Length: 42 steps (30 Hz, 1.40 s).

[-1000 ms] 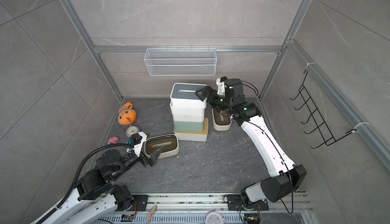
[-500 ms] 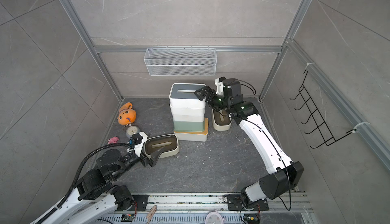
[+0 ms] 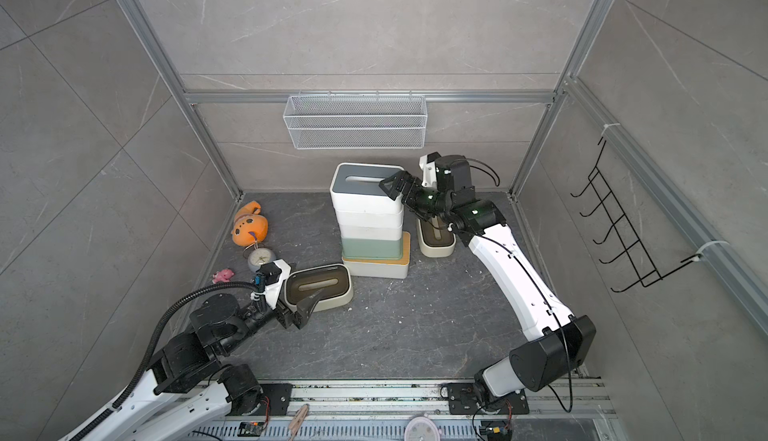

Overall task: Stack the tissue boxes
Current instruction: Place the tissue box at the tissue box.

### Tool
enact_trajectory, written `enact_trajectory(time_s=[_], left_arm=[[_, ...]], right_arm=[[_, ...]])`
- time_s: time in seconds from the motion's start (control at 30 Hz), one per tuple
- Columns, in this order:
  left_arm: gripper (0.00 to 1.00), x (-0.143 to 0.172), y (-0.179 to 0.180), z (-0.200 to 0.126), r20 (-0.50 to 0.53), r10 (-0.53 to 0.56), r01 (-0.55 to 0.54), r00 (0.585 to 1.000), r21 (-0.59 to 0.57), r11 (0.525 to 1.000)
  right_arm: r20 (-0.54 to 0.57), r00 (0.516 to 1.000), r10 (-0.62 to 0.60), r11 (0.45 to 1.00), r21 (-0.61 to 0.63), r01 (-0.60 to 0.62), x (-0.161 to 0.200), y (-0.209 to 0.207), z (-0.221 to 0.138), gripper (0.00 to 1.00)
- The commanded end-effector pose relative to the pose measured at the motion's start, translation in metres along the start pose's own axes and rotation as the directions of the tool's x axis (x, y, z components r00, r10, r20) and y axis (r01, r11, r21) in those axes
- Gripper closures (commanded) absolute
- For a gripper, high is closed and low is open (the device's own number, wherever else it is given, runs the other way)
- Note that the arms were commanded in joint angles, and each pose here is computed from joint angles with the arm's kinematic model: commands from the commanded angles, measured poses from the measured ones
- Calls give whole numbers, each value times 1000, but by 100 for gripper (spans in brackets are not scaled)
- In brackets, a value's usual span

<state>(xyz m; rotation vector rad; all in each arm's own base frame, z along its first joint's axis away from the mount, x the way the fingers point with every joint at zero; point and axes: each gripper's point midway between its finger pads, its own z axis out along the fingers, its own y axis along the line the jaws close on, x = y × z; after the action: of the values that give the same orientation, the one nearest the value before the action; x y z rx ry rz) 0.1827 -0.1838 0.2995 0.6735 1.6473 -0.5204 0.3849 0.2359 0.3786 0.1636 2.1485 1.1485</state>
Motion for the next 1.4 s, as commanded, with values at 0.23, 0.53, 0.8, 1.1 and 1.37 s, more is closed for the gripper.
enact_trajectory(time_s=[0.23,0.53,0.8,1.1,1.37], left_arm=[[0,-18,1,-5,36,-16,16,999,0,1000],[0,-37,17,4,8,-148,148,989,-98,984],[0,-96,22,31,18,-286,286,958,-128,950],[0,-146,79,49,93,-526,532,845,-63,844],[0,-153,104,82,18,-561,561,828,-16,828]], right_arm=[[50,999,-18,1000,7,18,-9,8,-8,0],[69,995,-70,997,36,68,-15,13,-21,0],[71,992,-107,994,44,104,-12,15,-31,0],[63,990,-125,992,26,123,-6,20,-42,0],[20,993,-117,993,-16,117,0,25,-36,0]])
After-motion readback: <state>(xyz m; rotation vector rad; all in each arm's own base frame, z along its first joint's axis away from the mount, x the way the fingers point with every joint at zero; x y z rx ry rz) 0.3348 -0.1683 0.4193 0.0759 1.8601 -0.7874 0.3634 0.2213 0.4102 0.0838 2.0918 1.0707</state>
